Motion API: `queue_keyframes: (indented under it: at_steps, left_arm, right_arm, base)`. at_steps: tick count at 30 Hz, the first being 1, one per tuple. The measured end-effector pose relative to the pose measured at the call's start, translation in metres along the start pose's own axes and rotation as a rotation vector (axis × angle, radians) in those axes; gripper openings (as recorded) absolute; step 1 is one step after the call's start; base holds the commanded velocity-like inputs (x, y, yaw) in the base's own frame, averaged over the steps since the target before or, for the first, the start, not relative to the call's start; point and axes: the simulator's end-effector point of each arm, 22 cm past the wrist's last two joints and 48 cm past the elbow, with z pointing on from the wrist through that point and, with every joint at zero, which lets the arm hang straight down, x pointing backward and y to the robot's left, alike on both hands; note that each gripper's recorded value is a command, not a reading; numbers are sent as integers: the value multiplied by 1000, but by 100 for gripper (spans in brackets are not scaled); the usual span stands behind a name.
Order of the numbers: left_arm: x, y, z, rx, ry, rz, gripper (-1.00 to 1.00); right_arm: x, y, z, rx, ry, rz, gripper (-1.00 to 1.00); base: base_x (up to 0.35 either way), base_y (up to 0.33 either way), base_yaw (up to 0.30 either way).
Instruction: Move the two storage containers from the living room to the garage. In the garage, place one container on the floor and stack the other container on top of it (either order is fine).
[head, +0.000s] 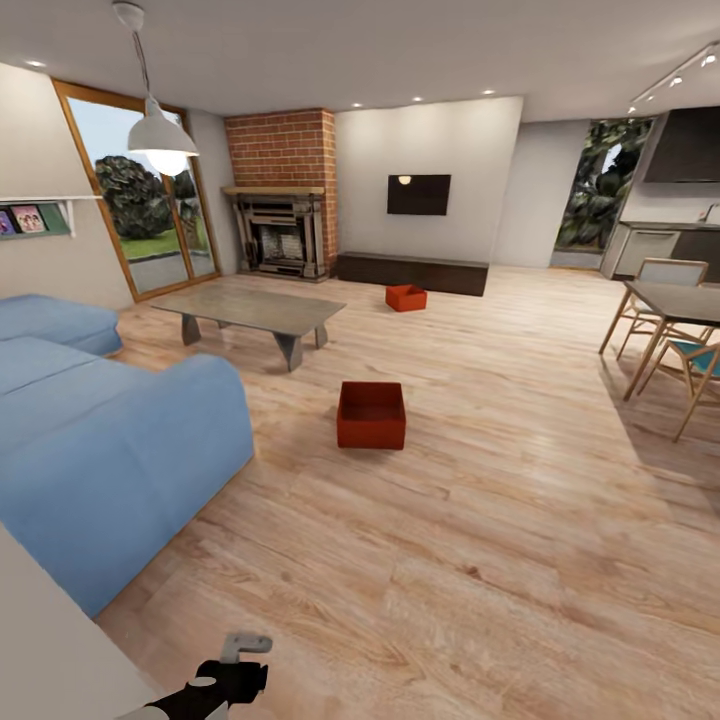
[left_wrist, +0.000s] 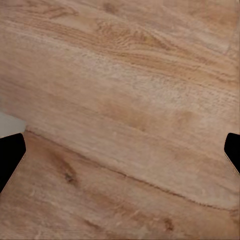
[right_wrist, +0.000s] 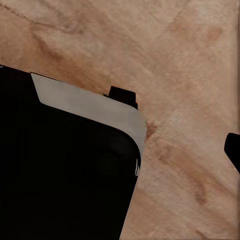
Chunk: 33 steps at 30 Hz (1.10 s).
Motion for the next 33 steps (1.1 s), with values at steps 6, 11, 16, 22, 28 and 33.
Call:
queue_keyframes:
  at_steps: [6, 11, 16, 22, 28, 33]
  left_arm:
    - [0, 0, 0, 0, 0, 0, 100]
    - [0, 0, 0, 0, 0, 0, 100]
    - [0, 0, 0, 0, 0, 0, 100]
    - [0, 0, 0, 0, 0, 0, 100]
    - [0, 0, 0, 0, 0, 0, 100]
    - [0, 0, 0, 0, 0, 0, 100]
  right_arm:
    - [0, -1, 0, 1, 1, -7, 100]
    - [0, -1, 0, 1, 1, -8, 100]
    - [1, -2, 0, 1, 1, -8, 100]
    - [1, -2, 0, 2, 1, -9, 100]
    - [1, -2, 0, 2, 1, -12, 100]
    - [0, -1, 0, 1, 1, -6, 100]
  base:
    - [340, 0, 0]
    - [340, 0, 0]
    - [340, 0, 0]
    - [340, 0, 0]
    - [340, 0, 0]
    - [340, 0, 0]
